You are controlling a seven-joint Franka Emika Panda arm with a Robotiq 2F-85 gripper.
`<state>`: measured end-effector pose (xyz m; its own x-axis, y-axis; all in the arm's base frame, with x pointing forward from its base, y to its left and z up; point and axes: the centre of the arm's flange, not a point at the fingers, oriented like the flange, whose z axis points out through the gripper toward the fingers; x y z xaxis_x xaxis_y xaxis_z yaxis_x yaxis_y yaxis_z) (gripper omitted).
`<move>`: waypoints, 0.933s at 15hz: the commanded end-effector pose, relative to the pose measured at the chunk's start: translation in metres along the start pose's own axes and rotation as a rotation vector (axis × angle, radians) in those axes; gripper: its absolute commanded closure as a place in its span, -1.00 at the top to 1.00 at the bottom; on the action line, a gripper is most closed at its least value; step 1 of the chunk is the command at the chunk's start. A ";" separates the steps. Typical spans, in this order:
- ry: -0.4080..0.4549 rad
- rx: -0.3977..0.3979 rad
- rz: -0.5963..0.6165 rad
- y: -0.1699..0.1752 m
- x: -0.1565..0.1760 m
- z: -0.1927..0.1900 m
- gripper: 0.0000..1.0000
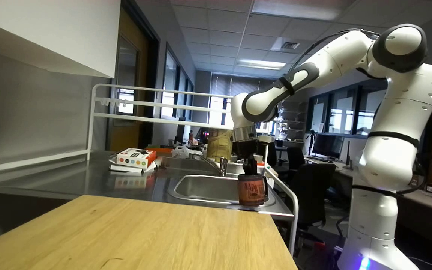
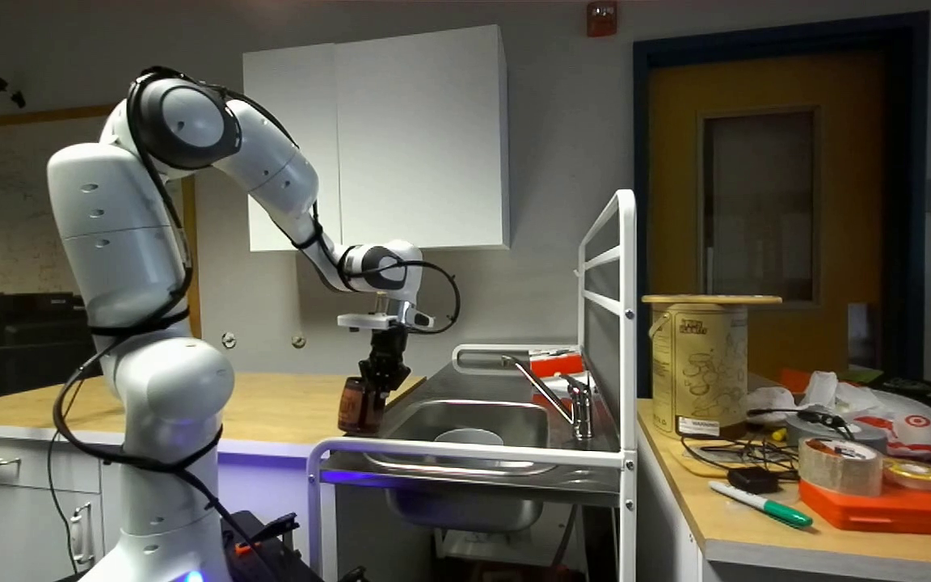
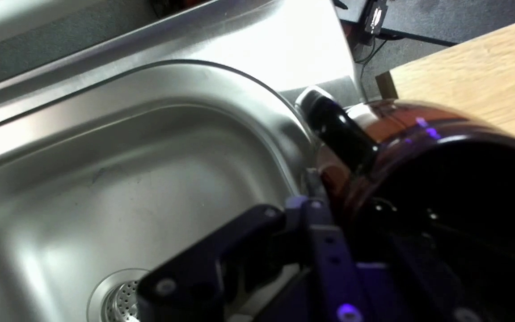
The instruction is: Put the mug cup in the sink
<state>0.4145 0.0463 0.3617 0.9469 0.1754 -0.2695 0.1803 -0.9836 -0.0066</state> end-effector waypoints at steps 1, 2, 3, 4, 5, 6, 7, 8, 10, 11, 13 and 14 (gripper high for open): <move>0.050 0.016 0.055 0.020 -0.008 -0.045 -0.79; 0.059 0.021 0.066 0.026 -0.005 -0.052 -0.79; 0.069 0.026 0.075 0.033 -0.003 -0.059 -0.79; 0.080 0.029 0.088 0.039 0.000 -0.063 -0.79; 0.092 0.033 0.102 0.046 0.003 -0.067 -0.79; 0.107 0.034 0.119 0.052 0.007 -0.070 -0.79; 0.132 0.032 0.149 0.060 0.012 -0.070 -0.79; 0.149 0.032 0.179 0.068 0.017 -0.070 -0.79; 0.180 0.029 0.258 0.085 0.027 -0.065 -0.79; 0.200 0.018 0.302 0.093 0.031 -0.061 -0.79; 0.235 -0.012 0.385 0.107 0.042 -0.050 -0.79; 0.249 -0.033 0.424 0.114 0.047 -0.045 -0.79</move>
<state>0.4700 -0.0425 0.3981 0.9901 -0.1276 -0.0586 -0.1263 -0.9917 0.0254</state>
